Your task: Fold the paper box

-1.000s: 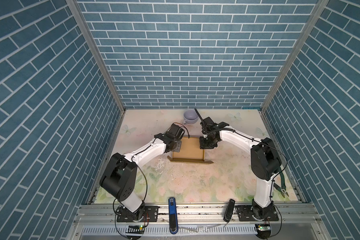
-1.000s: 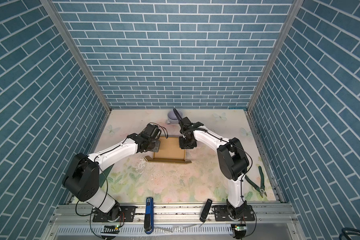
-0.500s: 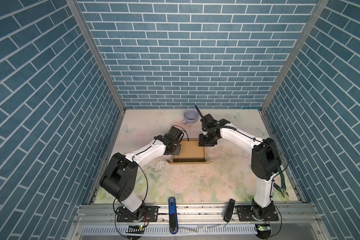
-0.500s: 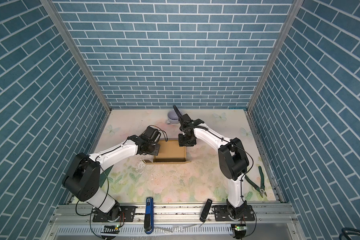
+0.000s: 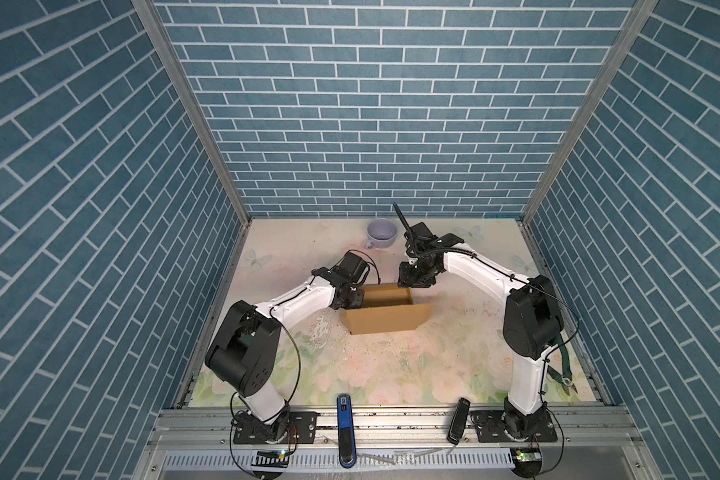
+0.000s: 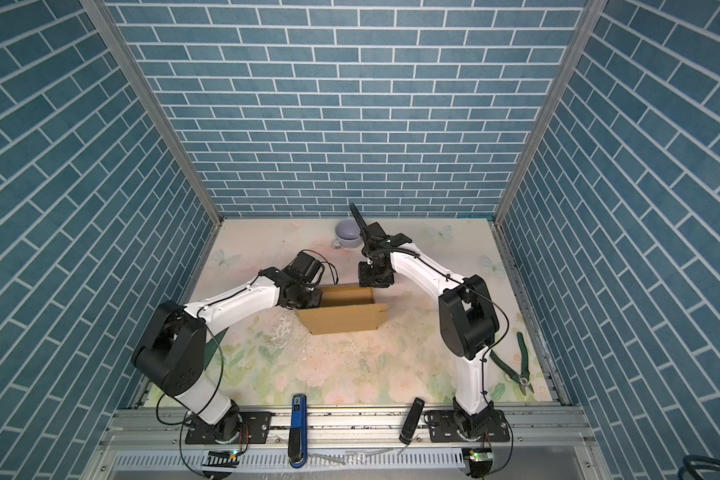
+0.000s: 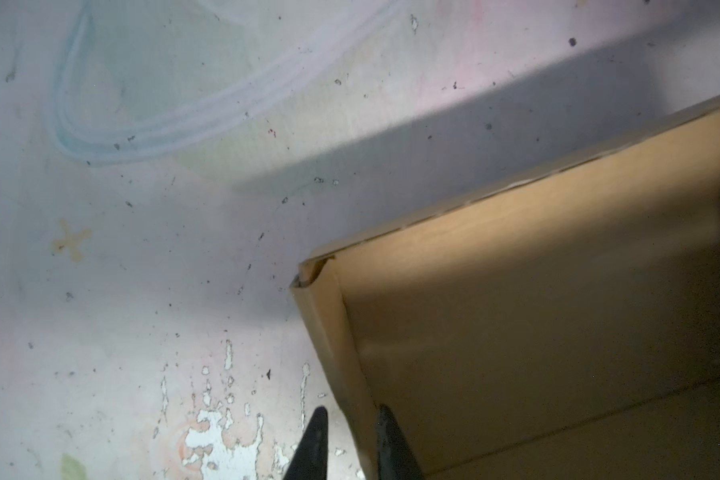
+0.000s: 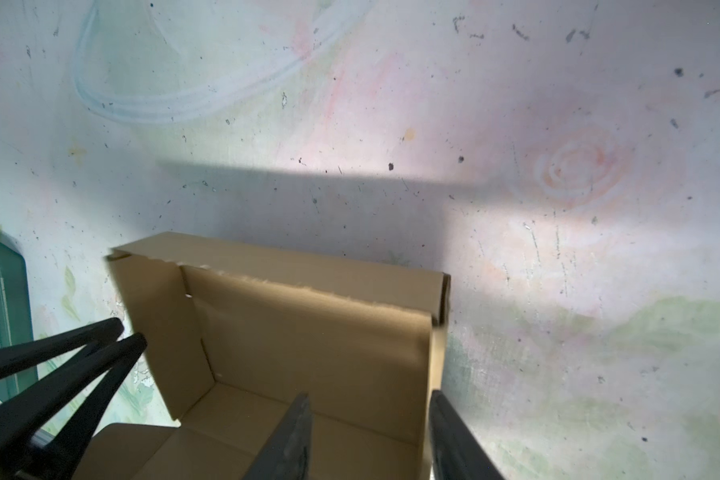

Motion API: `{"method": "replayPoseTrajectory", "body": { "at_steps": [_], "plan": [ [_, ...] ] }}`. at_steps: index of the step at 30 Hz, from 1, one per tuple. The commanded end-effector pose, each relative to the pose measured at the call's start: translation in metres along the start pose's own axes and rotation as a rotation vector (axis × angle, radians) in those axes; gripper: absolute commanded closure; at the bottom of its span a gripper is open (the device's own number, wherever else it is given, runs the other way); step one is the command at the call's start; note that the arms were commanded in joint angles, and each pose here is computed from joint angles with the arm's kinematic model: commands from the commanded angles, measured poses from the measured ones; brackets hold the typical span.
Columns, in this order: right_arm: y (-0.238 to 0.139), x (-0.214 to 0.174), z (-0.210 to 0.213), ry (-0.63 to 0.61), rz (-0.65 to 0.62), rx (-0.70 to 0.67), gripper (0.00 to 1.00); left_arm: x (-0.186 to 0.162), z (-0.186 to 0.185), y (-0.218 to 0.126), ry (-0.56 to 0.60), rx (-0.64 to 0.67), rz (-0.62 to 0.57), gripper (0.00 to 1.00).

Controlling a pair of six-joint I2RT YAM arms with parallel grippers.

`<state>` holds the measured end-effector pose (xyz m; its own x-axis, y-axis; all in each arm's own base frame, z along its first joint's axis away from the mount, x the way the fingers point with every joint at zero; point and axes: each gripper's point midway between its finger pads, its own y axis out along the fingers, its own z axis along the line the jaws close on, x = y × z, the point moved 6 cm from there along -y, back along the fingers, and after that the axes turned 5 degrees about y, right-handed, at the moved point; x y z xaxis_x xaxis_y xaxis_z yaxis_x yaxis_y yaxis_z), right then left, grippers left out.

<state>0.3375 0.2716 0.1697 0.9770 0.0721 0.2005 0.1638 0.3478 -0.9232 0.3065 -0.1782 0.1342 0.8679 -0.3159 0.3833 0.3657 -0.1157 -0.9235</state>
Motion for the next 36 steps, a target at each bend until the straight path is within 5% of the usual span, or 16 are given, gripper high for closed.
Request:
{"method": "replayPoseTrajectory", "body": {
  "at_steps": [1, 14, 21, 29, 36],
  "plan": [
    [-0.008, 0.008, 0.002, -0.019, -0.008, 0.014, 0.53, 0.009, 0.002, -0.007, 0.004, 0.009, -0.001, 0.75],
    [-0.022, 0.009, -0.011, -0.015, -0.050, 0.023, 0.53, 0.046, 0.033, -0.045, -0.071, 0.063, -0.093, 0.65],
    [-0.053, 0.016, -0.045, 0.068, -0.140, 0.047, 0.53, 0.057, 0.067, -0.109, -0.184, 0.124, -0.204, 0.62],
    [-0.078, 0.008, -0.068, 0.055, -0.170, 0.065, 0.55, -0.001, 0.066, -0.157, -0.333, 0.125, -0.179, 0.62],
    [-0.072, -0.011, -0.073, 0.049, -0.167, 0.119, 0.60, -0.050, 0.018, -0.182, -0.308, 0.185, -0.187, 0.63]
  ]
}}
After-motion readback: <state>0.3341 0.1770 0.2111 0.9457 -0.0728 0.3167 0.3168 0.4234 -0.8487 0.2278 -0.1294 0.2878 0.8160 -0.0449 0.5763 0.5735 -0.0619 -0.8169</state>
